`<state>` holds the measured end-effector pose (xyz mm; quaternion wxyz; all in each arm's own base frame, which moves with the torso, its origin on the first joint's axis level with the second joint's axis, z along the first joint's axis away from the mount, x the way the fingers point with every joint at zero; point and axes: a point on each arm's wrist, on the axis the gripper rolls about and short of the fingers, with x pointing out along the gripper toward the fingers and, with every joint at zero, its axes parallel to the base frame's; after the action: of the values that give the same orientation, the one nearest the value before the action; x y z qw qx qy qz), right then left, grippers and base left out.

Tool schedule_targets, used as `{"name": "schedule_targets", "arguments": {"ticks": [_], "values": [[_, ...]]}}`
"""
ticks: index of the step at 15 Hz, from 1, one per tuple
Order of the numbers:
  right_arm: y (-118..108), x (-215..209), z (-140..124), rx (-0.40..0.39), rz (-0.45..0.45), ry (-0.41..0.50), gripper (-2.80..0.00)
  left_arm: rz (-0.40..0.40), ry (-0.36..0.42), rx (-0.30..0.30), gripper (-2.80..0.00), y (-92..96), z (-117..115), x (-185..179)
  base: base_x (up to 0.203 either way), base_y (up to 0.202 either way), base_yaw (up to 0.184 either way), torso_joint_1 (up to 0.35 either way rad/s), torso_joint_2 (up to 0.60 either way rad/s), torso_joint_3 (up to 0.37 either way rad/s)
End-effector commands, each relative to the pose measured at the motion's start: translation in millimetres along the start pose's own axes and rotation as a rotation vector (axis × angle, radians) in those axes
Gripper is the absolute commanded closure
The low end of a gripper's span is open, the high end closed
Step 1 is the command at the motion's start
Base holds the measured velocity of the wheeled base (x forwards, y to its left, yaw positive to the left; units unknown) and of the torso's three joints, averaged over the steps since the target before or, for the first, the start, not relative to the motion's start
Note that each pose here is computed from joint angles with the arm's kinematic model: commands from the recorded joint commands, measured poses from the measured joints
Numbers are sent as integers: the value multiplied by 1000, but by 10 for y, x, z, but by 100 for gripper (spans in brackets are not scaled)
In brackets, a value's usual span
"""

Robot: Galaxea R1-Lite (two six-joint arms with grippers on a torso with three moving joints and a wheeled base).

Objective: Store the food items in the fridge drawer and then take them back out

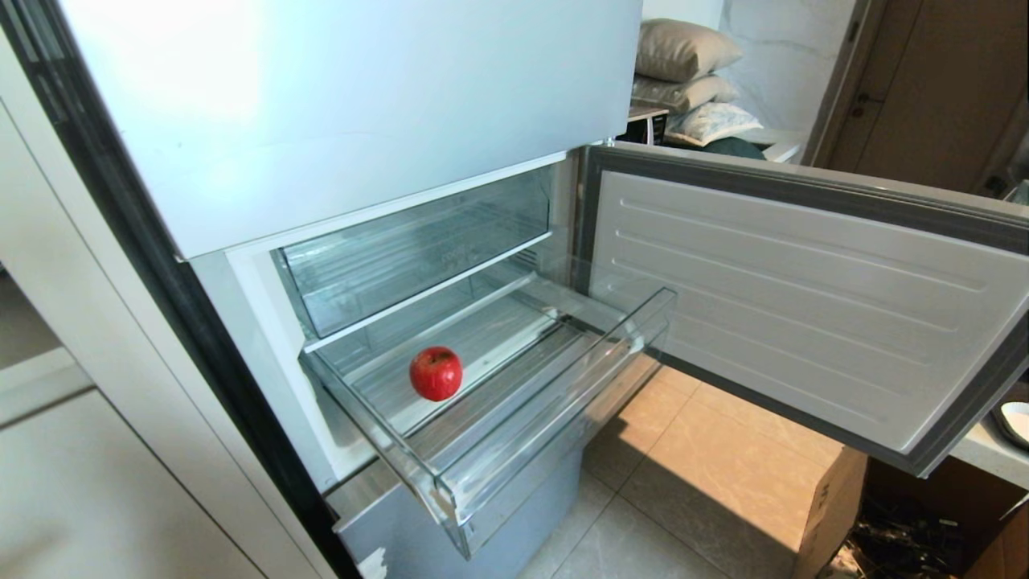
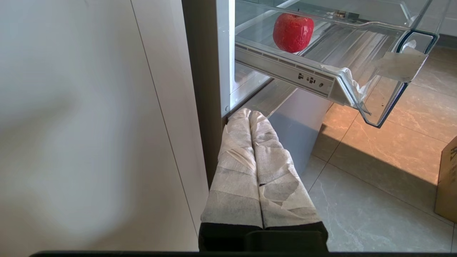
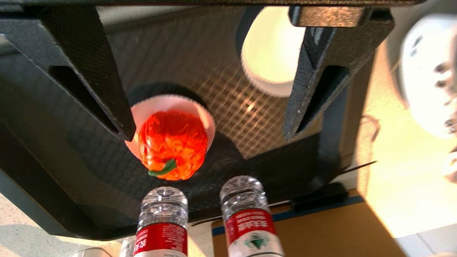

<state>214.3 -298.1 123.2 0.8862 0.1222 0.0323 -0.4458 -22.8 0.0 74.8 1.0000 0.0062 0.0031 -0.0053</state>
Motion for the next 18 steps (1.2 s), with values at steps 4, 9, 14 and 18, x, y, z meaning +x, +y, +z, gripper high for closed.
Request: {"name": "schedule_targets", "arguments": {"ticks": [4,9,14,18], "values": [[-87,363,-231,-12,-73,21,-280,0,1,0,0,0,0,1,0,0,0,0,0,0],[-190,691,-393,-41,-82,-6,-280,0,2,0,0,0,0,1,0,0,0,0,0,0],[-274,906,-498,-40,-95,-18,-280,0,1,0,0,0,0,1,0,0,0,0,0,0],[-346,979,-606,-39,-107,-3,-280,0,3,0,0,0,-1,1,0,0,0,0,0,0]]}}
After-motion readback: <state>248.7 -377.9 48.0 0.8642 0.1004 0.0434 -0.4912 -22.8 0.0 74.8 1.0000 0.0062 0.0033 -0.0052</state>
